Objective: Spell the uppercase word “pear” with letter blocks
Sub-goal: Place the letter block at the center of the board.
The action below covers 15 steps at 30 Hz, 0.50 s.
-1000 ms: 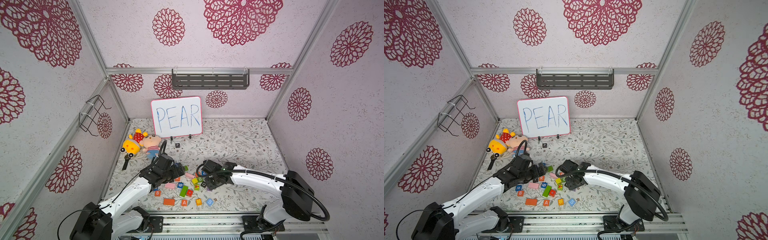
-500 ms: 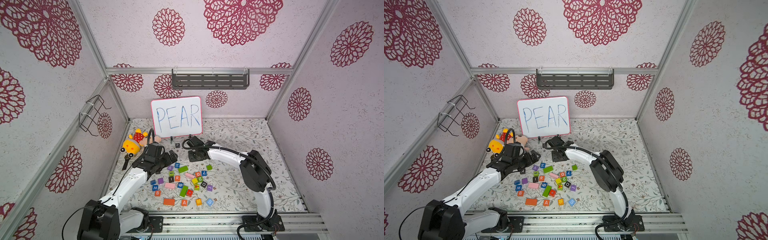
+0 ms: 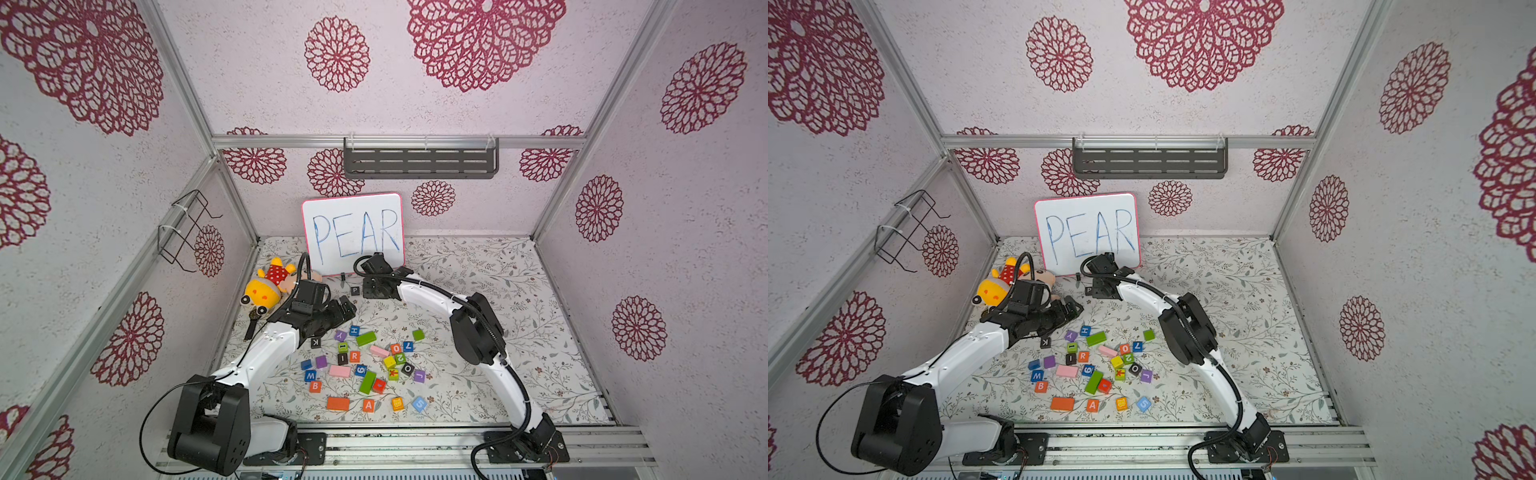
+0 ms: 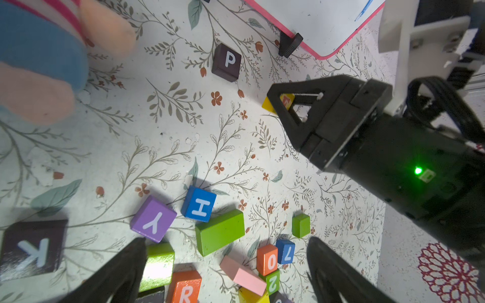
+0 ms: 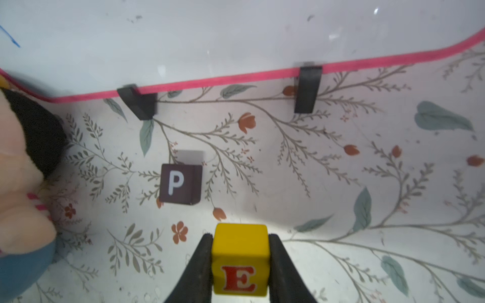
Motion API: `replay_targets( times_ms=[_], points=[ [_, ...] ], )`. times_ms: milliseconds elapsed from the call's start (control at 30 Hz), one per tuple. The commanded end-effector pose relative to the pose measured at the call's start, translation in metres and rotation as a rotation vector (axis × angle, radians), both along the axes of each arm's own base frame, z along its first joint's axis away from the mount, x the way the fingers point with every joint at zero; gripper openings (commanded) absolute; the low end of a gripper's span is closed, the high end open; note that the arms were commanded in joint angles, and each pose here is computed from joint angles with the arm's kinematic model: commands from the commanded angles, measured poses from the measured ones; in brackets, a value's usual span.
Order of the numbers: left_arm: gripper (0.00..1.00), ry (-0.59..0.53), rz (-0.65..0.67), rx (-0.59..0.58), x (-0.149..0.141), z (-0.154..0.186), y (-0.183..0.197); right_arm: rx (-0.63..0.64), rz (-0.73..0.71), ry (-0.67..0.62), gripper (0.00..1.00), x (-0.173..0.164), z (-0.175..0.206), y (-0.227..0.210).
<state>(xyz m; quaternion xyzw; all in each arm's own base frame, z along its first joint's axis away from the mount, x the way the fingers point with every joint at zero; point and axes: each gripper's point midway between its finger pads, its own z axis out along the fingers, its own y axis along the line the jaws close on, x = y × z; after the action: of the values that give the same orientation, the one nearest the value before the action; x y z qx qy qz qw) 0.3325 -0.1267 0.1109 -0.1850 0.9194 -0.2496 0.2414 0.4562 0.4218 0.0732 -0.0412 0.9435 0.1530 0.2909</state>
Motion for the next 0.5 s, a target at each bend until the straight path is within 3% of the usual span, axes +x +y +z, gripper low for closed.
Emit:
replay_targets(
  times_ms=[0,467],
  points=[
    [0.98,-0.028,-0.014,-0.008,0.011,0.007,-0.002,0.031,-0.046,-0.025,0.18,0.017,0.013,0.000],
    [0.98,-0.018,-0.025,-0.010,0.014,0.004,-0.004,0.071,-0.058,-0.005,0.18,0.028,0.001,0.009]
  ],
)
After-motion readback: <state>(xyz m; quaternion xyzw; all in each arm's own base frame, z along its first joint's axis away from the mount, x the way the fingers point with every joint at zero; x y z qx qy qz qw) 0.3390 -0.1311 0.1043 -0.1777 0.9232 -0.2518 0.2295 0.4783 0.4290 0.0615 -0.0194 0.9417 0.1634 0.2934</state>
